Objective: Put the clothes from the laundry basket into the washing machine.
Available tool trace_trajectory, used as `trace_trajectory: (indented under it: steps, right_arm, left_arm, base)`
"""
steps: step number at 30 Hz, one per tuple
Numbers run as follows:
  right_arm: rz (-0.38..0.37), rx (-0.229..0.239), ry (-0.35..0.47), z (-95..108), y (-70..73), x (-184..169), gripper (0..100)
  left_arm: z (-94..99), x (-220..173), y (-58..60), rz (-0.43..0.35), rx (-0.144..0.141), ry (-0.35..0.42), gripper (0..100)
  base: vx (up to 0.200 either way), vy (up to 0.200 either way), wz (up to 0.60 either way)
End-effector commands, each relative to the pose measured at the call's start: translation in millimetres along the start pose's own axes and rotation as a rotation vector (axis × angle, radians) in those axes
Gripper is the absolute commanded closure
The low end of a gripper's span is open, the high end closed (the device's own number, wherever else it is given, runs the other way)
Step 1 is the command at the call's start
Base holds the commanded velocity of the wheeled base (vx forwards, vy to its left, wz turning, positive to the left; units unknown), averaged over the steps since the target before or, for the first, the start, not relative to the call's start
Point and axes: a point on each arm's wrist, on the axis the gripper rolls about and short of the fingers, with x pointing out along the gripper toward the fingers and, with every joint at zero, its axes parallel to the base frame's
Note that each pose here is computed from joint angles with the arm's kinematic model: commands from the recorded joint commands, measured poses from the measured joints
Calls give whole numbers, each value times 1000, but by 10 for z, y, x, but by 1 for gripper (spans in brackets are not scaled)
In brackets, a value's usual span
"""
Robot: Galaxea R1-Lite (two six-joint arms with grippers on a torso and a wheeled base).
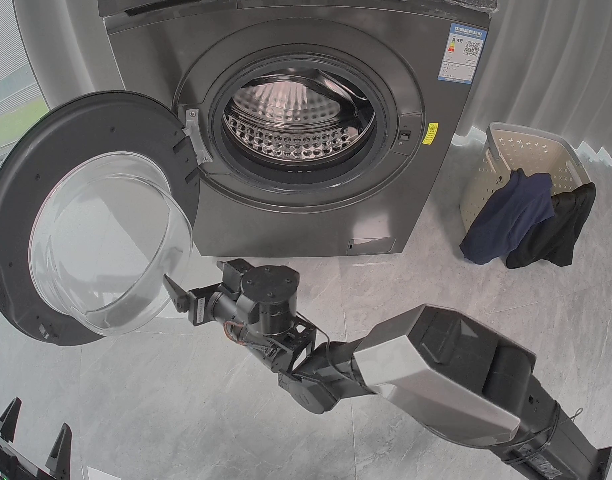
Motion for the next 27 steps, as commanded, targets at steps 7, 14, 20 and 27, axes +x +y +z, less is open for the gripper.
trace_trajectory:
  steps: [7, 14, 20, 27]
  right_arm:
    - [-209, -63, 8, 1287, -574, -989, 0]
    - [-391, -152, 62, 1693, -945, -2145, 0]
    - [-574, -171, 12, 1901, -1105, -3200, 0]
    - [-660, -229, -23, 1627, -836, -4283, 0]
  left_arm:
    - [-52, 0, 1, 1, -1, 1, 0]
    - [-52, 0, 1, 1, -1, 1, 0]
    - [-52, 0, 1, 1, 0, 1, 0]
    - [-52, 0, 1, 1, 0, 1, 0]
  base:
    - [0, 0, 0]
    - [0, 0, 0]
    - [0, 0, 0]
    - [0, 0, 0]
